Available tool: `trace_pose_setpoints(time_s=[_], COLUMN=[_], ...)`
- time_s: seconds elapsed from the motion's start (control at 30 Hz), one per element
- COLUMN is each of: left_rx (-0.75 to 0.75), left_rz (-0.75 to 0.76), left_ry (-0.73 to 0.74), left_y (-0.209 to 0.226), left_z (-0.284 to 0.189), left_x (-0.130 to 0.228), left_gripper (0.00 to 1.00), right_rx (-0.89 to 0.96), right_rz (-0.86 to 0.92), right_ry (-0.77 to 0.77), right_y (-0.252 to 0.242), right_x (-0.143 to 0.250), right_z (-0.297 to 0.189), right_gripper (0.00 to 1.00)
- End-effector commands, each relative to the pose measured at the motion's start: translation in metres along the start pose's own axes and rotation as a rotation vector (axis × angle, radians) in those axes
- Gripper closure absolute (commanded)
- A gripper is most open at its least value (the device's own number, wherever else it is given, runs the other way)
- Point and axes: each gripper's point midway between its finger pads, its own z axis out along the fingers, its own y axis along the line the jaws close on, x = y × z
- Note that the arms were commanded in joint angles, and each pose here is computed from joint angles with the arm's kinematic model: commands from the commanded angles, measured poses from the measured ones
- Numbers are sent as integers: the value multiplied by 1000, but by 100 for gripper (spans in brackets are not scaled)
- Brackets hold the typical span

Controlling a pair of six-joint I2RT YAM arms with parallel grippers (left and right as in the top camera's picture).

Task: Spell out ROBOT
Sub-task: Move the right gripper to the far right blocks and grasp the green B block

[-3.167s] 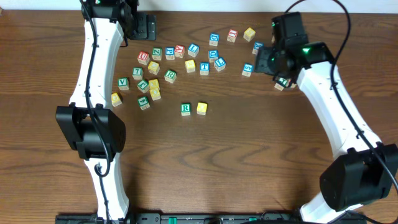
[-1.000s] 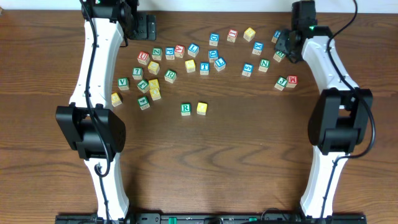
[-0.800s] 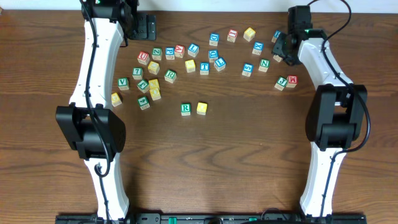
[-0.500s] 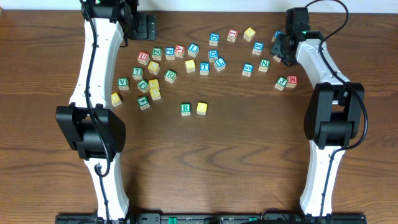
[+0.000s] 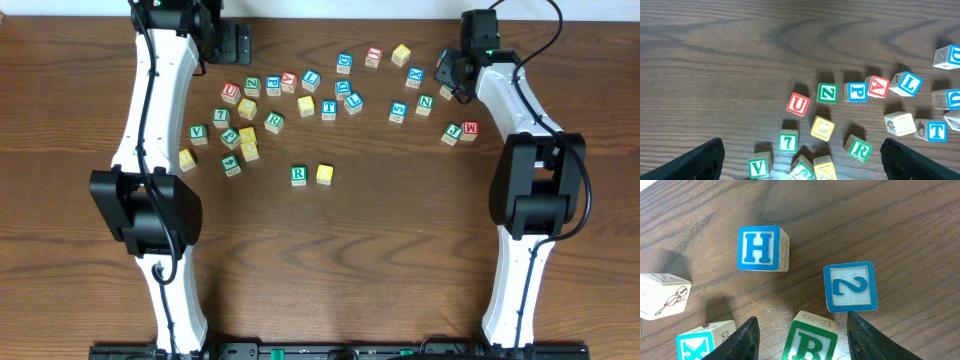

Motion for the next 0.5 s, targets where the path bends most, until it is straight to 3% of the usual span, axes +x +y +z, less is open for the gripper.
trace_pose_setpoints(time_s=[0.0, 0.47], left_rx=[-10, -10], left_rz=[-7, -7], left_ry=[-37, -37], left_y=[3, 3], left_z=[-16, -16], left_x=[-8, -8], left_gripper=[2, 2], right_rx=[-10, 13], right_rz=[3, 15], right_ry=[-4, 18], right_y=[7, -1], right_x=[1, 15], right_z=[1, 11], right_gripper=[51, 54])
